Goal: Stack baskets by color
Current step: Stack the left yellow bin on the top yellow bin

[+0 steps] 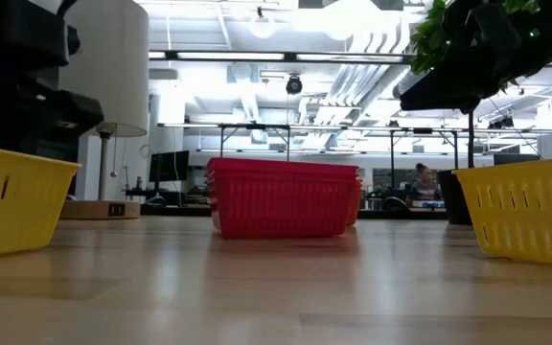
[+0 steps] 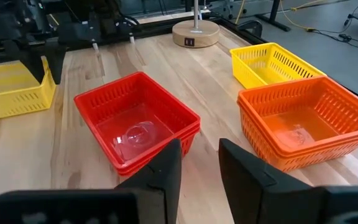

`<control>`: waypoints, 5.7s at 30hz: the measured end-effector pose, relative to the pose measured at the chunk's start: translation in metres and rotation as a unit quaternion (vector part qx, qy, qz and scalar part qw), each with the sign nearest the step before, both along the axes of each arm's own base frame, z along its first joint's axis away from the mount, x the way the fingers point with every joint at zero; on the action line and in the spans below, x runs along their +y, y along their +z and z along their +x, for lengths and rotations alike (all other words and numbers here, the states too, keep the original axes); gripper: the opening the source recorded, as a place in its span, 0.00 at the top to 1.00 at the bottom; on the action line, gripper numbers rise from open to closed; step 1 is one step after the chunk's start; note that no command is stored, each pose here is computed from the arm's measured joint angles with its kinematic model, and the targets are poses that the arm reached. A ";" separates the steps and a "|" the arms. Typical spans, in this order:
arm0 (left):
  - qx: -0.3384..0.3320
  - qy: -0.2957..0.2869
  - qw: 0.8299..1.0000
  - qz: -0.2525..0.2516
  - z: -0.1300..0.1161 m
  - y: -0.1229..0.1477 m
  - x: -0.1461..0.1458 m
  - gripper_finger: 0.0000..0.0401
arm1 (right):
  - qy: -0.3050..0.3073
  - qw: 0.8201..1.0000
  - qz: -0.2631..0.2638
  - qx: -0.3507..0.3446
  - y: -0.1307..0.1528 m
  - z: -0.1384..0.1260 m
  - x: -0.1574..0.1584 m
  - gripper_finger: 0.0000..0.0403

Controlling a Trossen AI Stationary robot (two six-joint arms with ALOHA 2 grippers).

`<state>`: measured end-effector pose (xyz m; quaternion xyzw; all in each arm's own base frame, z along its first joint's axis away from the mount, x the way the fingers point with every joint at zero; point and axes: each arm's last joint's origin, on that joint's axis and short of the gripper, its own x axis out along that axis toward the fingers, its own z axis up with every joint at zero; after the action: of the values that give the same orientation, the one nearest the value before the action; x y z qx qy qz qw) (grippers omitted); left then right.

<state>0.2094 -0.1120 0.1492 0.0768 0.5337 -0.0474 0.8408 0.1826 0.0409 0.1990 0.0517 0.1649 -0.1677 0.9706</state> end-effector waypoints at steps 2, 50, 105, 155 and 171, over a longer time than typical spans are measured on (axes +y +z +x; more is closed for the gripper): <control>-0.004 -0.006 1.000 0.008 0.001 0.000 0.001 0.83 | 0.000 1.000 0.000 0.000 0.000 0.000 0.000 0.76; -0.380 0.475 0.780 0.146 -0.011 0.127 0.227 1.00 | -0.047 0.999 0.011 -0.012 0.000 -0.001 -0.002 0.76; -0.236 0.695 0.678 0.026 0.059 0.040 0.303 0.96 | -0.066 0.997 0.042 -0.012 -0.003 -0.002 -0.003 0.76; -0.371 0.587 0.715 0.082 0.103 0.009 0.329 0.97 | -0.095 0.995 0.035 -0.016 -0.003 -0.002 -0.007 0.76; -0.420 0.564 0.703 0.107 0.104 0.014 0.340 1.00 | -0.103 0.994 0.037 -0.014 -0.003 -0.001 -0.011 0.76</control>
<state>0.3138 0.2276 0.1637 -0.1374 0.0701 0.5301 0.8338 0.1812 0.0299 0.1956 0.1061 0.1511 -0.2595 0.9479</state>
